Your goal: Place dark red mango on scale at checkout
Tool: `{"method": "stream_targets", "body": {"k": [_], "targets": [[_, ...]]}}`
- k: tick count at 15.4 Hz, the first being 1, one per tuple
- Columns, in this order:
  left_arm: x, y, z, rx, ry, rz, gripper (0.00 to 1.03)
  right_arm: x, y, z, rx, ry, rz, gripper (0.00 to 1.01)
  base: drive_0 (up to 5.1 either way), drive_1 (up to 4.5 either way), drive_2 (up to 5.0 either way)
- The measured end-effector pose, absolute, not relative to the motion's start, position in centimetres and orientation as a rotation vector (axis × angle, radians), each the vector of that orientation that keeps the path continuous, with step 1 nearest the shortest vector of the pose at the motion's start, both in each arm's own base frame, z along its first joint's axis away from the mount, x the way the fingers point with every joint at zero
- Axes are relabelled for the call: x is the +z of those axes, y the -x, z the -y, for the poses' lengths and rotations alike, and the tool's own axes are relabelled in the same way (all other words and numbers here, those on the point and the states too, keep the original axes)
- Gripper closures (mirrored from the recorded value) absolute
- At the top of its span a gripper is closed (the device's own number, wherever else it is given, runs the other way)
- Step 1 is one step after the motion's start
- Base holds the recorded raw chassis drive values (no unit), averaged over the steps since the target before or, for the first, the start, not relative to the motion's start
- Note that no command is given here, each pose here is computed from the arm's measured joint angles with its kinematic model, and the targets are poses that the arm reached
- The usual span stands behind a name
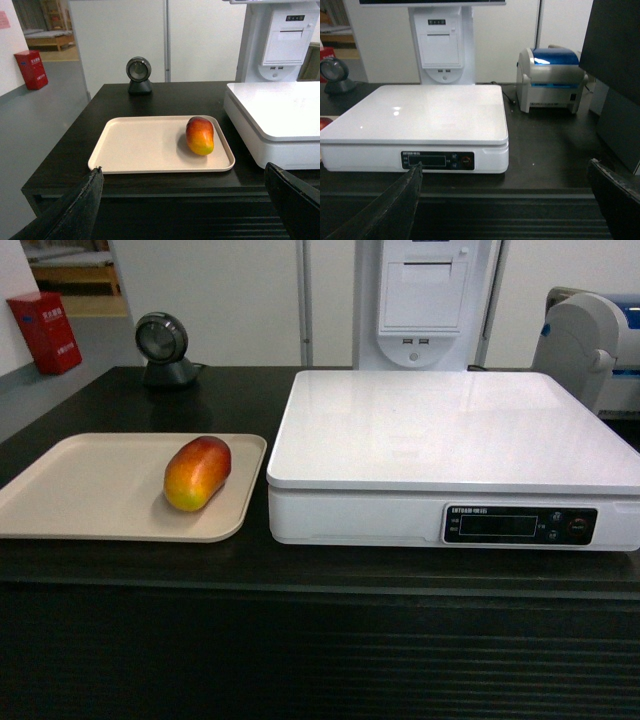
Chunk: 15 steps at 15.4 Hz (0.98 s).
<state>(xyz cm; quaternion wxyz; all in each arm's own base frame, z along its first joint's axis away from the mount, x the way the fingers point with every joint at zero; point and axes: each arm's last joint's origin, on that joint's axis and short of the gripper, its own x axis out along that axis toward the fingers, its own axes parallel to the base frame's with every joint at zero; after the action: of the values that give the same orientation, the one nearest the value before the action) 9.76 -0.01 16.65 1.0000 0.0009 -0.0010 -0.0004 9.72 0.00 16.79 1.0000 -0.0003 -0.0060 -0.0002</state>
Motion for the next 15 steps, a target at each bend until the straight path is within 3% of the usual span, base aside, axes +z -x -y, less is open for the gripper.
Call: {"method": "stream_targets", "body": {"k": [15], "targets": [[16.62, -9.76, 0.01, -0.001, -0.002, -0.002, 0.05, 16.71, -9.72, 0.0, 0.0, 0.001, 0.004, 0.03, 0.0, 0.0, 0.0]]}}
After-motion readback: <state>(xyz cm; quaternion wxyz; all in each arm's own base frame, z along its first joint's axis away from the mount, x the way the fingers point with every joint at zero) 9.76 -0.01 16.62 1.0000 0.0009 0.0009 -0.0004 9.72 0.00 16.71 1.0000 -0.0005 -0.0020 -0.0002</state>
